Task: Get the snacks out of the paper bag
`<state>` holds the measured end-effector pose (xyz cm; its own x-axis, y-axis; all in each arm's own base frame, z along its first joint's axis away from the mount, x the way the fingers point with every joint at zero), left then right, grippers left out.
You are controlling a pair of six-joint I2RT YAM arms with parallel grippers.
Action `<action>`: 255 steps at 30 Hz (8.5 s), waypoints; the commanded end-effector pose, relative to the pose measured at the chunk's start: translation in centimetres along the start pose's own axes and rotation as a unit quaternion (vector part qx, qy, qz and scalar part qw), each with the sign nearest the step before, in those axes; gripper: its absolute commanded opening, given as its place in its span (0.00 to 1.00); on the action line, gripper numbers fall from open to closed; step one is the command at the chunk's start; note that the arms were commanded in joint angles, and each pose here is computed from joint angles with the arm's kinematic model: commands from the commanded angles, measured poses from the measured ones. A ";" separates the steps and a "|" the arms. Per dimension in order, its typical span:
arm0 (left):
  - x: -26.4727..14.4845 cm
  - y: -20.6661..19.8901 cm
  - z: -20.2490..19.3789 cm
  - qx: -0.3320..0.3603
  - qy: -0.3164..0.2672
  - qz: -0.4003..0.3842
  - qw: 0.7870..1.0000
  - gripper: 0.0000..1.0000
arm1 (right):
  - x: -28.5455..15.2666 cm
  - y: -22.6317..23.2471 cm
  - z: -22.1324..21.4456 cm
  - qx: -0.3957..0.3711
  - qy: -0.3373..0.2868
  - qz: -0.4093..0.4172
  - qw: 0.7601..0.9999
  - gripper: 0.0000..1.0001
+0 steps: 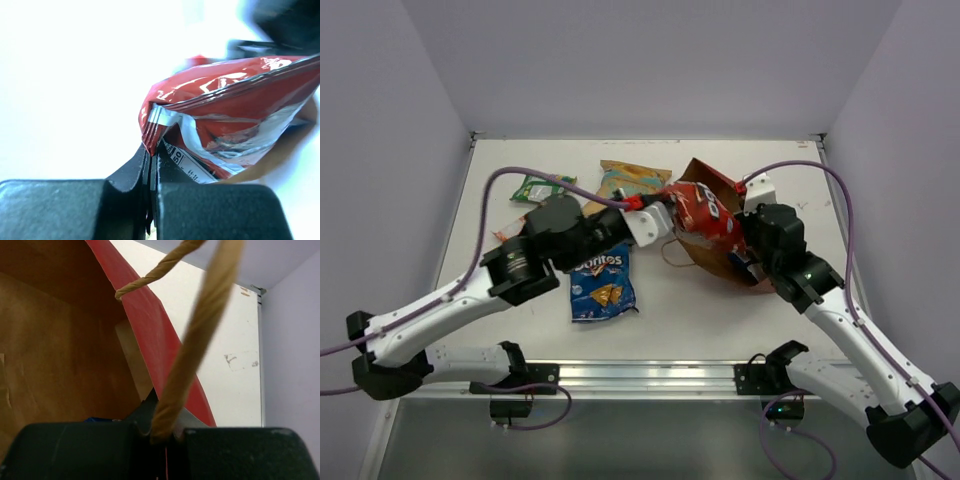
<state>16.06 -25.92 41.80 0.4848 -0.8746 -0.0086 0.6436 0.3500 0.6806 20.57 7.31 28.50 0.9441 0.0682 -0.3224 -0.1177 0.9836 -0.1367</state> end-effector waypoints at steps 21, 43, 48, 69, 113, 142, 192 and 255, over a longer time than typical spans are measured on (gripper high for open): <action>-20.0 6.1 -25.4 -0.152 0.577 0.526 0.606 0.00 | -1.0 -0.7 1.0 0.071 0.031 -0.037 0.996 0.00; -15.3 3.8 -15.0 -0.287 0.233 0.249 0.895 1.00 | -1.2 0.0 4.8 0.018 -0.011 0.060 0.998 0.00; -8.4 0.7 -11.8 -0.229 0.119 0.079 0.963 1.00 | -0.6 0.9 4.5 -0.003 -0.003 0.111 0.994 0.00; 10.4 -9.7 -10.2 0.040 -0.030 -0.201 0.978 0.95 | -0.1 2.3 2.1 -0.032 0.025 0.159 0.986 0.00; 4.2 -4.4 -2.9 0.004 -0.080 -0.086 0.993 0.00 | -0.8 0.6 -0.3 0.028 0.056 0.018 0.998 0.00; -16.1 -3.2 -11.9 -0.189 0.450 0.343 0.802 0.00 | -0.3 -0.6 1.4 0.141 0.086 -0.023 0.986 0.00; -10.1 11.8 -4.3 -0.263 0.260 0.420 0.829 1.00 | 5.1 -7.3 6.8 0.346 0.111 -0.047 0.931 0.82; -34.3 4.5 0.0 -0.219 0.221 0.544 0.780 1.00 | -23.1 -6.8 11.0 0.173 -0.381 0.033 0.908 0.99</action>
<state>1.92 6.04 45.67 0.9773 0.1818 0.1088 -0.1954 0.9720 0.1303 2.11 0.70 46.74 0.8999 0.0714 0.4302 -0.1773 0.9612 0.2115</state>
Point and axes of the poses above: each gripper's point midway between its finger pads, its own x axis out along the fingers, its own y axis along the line the jaws close on, z = x × y, the point moved 10 cm from there along -x, back along the fingers, and after that the axes turned 11 degrees about x, right-handed, at the moved point
